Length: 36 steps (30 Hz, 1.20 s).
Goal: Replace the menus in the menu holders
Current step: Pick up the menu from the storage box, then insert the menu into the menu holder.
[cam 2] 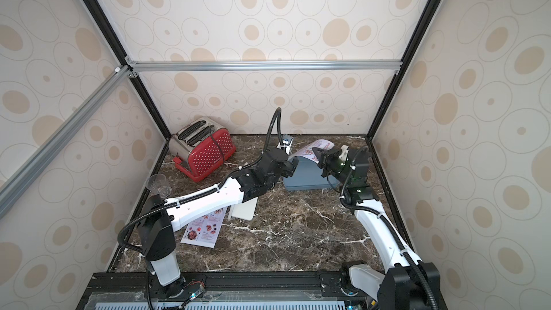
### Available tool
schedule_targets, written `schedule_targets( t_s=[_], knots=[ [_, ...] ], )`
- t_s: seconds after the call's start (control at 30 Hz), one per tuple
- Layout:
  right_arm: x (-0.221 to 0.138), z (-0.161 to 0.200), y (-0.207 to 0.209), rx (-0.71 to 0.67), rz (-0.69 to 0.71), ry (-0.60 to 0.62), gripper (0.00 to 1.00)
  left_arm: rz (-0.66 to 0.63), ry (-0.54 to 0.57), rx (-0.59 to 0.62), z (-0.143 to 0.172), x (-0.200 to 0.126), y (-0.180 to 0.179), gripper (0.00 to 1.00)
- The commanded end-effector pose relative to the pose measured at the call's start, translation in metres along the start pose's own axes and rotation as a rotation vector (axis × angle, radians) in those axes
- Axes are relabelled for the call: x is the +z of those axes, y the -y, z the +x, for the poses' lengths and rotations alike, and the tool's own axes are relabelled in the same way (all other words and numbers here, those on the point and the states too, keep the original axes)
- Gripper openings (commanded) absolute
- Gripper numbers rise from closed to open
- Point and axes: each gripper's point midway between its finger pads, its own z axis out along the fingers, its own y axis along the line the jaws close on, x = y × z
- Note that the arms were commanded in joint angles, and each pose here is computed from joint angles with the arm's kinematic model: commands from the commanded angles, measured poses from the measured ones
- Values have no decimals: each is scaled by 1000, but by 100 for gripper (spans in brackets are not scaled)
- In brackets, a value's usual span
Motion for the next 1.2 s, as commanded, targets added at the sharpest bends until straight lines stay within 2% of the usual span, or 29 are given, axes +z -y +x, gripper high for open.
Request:
schedule_targets(
  t_s=[0.0,0.1,0.2,0.33,0.47,0.57,0.7,0.93,1.03,1.17],
  knots=[
    [-19,8,-2,-312,200,-63,0,32,92,8,-33,-36,-12,99],
    [-30,14,-2,-538,357,-166,0,57,83,39,-33,-56,-29,99],
    [-35,27,-8,-683,413,-288,0,93,62,12,-34,-71,-54,99],
    [-35,63,-29,-826,389,-444,0,95,43,-61,-39,-88,-95,99],
    [-35,115,-58,-896,268,-576,0,75,38,-201,-39,-102,-133,99],
    [-39,155,-74,-903,185,-662,0,-24,-1,-354,-23,-112,-172,99],
    [-42,204,-88,-874,80,-736,0,-167,-94,-531,17,-125,-211,99],
    [-37,282,-114,-764,-142,-825,0,-336,-144,-784,83,-151,-246,99],
    [-24,297,-117,-692,-213,-815,0,-382,-181,-830,106,-157,-249,99],
    [8,286,-90,-623,-190,-703,0,-398,-246,-855,135,-157,-244,99]
  ],
)
